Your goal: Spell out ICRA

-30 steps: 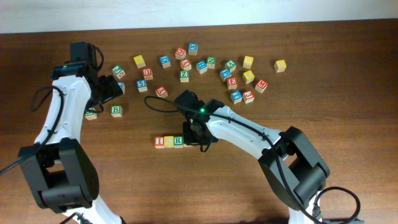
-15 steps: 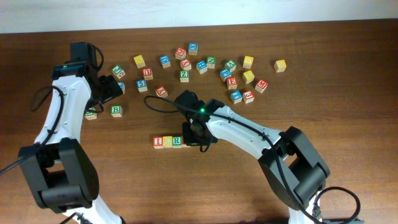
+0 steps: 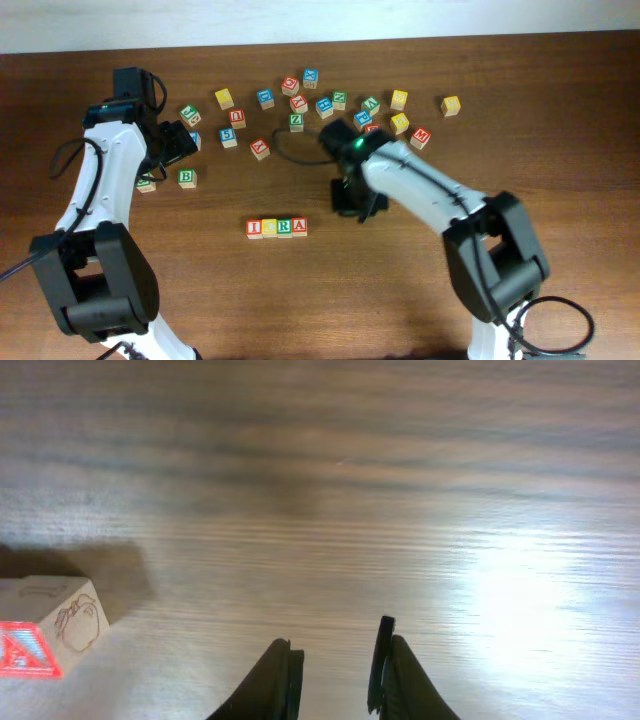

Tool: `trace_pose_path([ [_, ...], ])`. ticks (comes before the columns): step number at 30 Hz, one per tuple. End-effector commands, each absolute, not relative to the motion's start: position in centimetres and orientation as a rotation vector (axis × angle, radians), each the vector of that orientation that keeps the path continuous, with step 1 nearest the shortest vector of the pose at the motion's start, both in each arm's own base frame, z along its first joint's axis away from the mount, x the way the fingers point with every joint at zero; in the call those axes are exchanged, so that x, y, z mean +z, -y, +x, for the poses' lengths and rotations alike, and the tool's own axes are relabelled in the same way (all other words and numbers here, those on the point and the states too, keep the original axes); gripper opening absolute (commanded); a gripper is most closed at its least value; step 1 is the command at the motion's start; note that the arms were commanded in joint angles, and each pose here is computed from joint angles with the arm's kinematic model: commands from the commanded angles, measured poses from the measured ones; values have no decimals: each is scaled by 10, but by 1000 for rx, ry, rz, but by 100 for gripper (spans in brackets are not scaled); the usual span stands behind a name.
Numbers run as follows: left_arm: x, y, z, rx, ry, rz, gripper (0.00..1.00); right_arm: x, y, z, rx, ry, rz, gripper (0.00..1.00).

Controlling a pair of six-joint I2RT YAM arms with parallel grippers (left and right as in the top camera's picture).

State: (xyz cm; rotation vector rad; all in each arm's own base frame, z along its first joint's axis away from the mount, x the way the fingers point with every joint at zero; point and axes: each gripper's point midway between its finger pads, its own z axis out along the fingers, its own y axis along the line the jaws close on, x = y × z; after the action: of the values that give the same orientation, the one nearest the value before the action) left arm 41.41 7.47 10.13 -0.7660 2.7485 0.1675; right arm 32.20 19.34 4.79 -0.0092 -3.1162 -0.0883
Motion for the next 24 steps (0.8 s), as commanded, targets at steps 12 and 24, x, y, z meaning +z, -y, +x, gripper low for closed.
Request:
trace_pose_path([
  [12,99,-74,412,170,-2758,-764,99,86,-106,371,-102,3199,-175,98],
  [24,99,-74,412,170,-2758,-764,99,86,-106,371,-102,3200,-175,98],
])
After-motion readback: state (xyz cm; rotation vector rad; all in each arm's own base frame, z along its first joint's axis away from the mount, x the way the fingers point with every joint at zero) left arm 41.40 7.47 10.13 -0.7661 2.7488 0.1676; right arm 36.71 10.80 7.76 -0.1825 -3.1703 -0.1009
